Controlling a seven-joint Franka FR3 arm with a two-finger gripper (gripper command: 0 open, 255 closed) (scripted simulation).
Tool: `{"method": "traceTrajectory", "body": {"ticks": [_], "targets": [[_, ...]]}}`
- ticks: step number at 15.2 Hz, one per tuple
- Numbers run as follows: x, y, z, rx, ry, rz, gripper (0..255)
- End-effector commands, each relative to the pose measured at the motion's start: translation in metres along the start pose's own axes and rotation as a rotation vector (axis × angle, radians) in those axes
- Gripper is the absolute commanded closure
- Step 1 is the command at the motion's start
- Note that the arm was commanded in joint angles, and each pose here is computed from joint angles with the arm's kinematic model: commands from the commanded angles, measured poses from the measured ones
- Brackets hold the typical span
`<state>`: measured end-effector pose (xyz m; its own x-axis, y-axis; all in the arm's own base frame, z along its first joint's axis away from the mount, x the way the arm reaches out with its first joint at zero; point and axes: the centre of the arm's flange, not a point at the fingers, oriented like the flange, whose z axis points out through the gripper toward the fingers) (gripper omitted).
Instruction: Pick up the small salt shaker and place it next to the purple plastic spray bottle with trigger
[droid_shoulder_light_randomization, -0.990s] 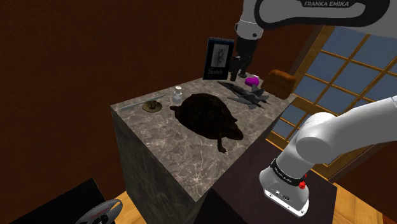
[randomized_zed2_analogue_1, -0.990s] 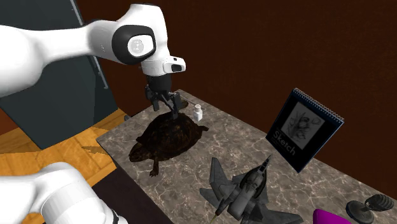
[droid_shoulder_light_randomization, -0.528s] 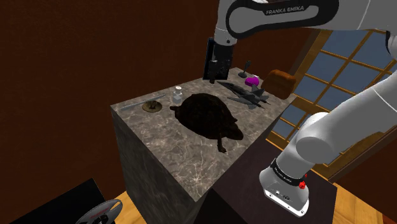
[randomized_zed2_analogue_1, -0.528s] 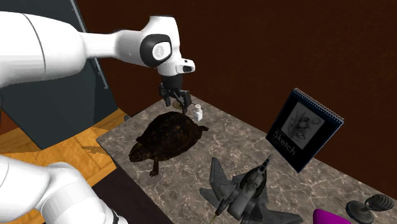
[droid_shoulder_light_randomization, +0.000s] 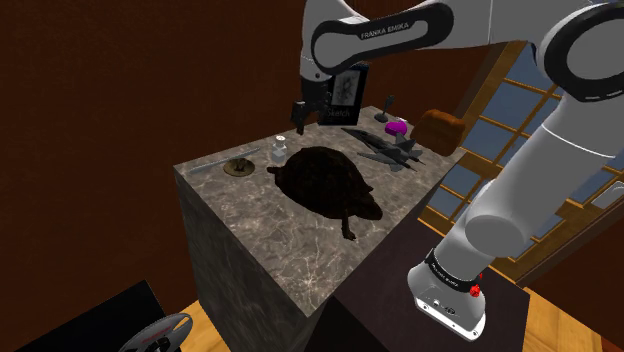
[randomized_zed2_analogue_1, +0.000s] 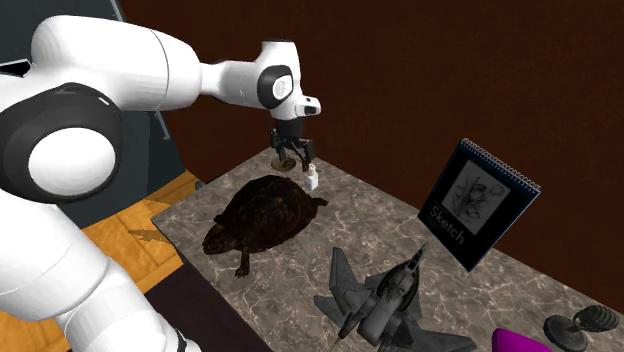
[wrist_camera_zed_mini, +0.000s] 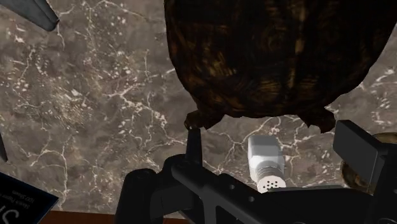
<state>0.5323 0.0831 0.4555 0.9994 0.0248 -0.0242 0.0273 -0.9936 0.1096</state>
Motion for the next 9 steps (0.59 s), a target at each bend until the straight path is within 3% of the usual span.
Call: {"method": "traceTrajectory", "body": {"ticks": [1,7,9], "targets": [[0.021,-0.008,0.012,-0.001,0.004,0.008,0],[0.089,-0.029,0.043,-0.006,0.016,0.031,0],[0.095,-0.030,0.051,-0.006,0.017,0.033,0]]}}
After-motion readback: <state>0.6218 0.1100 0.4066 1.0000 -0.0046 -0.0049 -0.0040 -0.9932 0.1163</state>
